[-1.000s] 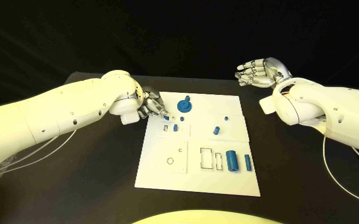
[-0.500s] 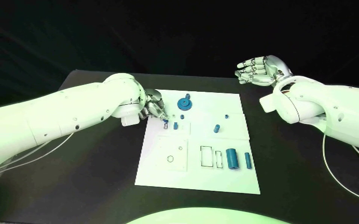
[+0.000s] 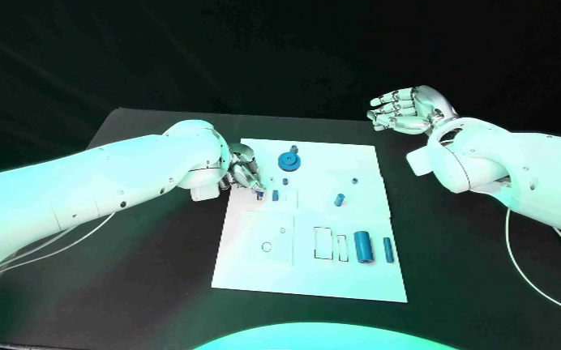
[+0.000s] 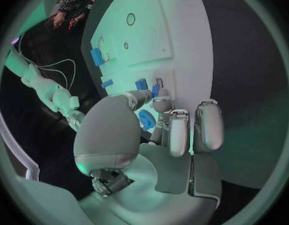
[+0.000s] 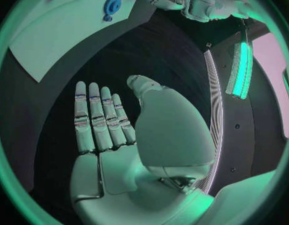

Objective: Assemble the parts on the task board

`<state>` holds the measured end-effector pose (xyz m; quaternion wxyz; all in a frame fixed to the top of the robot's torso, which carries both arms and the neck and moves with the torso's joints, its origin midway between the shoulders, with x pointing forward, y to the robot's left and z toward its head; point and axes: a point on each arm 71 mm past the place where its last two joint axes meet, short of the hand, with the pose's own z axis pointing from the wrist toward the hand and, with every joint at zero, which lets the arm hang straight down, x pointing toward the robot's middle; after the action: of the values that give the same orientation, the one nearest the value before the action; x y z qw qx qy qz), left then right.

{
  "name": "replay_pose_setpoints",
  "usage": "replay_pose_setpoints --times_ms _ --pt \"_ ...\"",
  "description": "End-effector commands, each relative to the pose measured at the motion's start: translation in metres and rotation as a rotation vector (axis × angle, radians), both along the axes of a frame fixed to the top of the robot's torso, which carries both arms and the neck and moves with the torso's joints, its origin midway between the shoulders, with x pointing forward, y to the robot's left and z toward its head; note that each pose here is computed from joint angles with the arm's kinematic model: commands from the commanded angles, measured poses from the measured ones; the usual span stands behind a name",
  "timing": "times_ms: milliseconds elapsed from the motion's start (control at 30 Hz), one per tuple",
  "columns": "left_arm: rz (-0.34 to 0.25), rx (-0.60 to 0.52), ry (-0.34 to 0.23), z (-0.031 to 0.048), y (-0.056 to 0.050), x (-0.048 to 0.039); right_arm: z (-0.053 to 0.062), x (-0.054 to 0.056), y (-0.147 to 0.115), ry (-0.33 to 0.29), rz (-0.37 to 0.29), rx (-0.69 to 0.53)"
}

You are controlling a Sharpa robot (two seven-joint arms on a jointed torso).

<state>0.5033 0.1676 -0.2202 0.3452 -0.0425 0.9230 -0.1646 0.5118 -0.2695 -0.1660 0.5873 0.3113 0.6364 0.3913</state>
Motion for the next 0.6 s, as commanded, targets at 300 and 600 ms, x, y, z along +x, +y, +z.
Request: replay_pose_setpoints --times_ms 300,600 --pt "-0.025 0.009 0.005 -0.0013 -0.0021 -0.0036 -0.001 -0.0001 0.0033 0.008 0.038 -0.015" --pt "-0.029 0.015 0.012 -0.0021 -0.0013 -0.0043 -0.0011 -0.0005 0.0043 0.011 0.038 -0.01"
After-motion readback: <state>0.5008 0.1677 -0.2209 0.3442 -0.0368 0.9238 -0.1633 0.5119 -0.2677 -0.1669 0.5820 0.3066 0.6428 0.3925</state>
